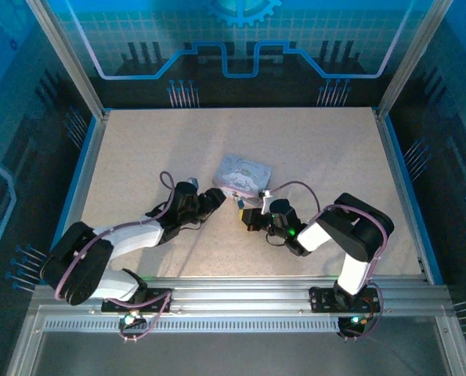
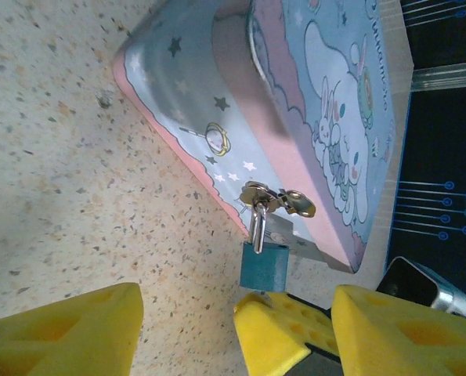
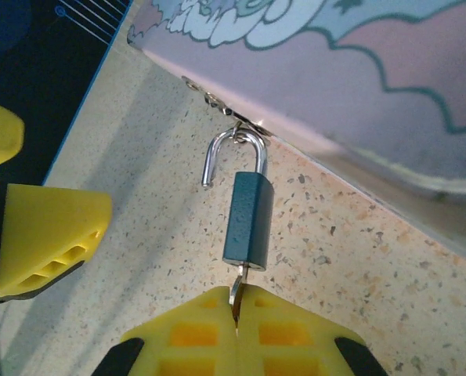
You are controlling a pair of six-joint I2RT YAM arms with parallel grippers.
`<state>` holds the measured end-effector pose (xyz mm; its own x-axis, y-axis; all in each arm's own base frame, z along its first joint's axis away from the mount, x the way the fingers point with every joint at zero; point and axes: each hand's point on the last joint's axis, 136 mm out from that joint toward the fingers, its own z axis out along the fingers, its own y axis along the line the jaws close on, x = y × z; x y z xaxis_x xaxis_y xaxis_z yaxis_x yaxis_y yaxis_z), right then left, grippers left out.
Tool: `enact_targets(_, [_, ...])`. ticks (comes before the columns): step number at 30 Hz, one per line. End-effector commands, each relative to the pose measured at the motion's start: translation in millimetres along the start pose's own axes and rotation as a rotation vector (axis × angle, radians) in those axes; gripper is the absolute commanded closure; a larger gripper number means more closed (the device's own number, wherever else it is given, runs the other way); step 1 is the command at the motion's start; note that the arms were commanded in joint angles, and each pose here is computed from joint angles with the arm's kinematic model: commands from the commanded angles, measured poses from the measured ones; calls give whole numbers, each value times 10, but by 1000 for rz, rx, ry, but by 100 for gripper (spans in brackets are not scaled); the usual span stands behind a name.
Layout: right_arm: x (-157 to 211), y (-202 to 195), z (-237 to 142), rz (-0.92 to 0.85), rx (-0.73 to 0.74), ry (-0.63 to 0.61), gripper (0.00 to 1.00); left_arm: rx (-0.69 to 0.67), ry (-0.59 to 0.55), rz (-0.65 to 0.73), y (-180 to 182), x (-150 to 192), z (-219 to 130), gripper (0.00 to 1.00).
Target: Unlock the padlock with the key
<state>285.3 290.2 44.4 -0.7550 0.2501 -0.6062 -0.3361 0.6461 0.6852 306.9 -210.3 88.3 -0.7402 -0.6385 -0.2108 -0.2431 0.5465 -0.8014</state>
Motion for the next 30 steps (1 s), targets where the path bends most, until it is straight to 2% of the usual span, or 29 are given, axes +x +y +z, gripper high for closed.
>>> enact_targets(1, [135, -135, -9, 148, 15, 49, 99, -44, -34, 52, 6, -130, -130, 32])
enact_targets(8, [231, -283, -11, 200, 68, 74, 95, -82, -65, 58, 90, -275, -296, 29])
enact_targets(17, [242, -358, -43, 179, 102, 83, 76, -113, -80, 79, 110, -424, -394, 25])
enact_targets(22, [216, -362, -92, 160, 108, 81, 70, -102, -82, 89, 35, -533, -401, 23])
enact_targets(30, [32, -274, -281, 94, 110, 40, 56, -94, -18, 159, -166, -760, -241, 20])
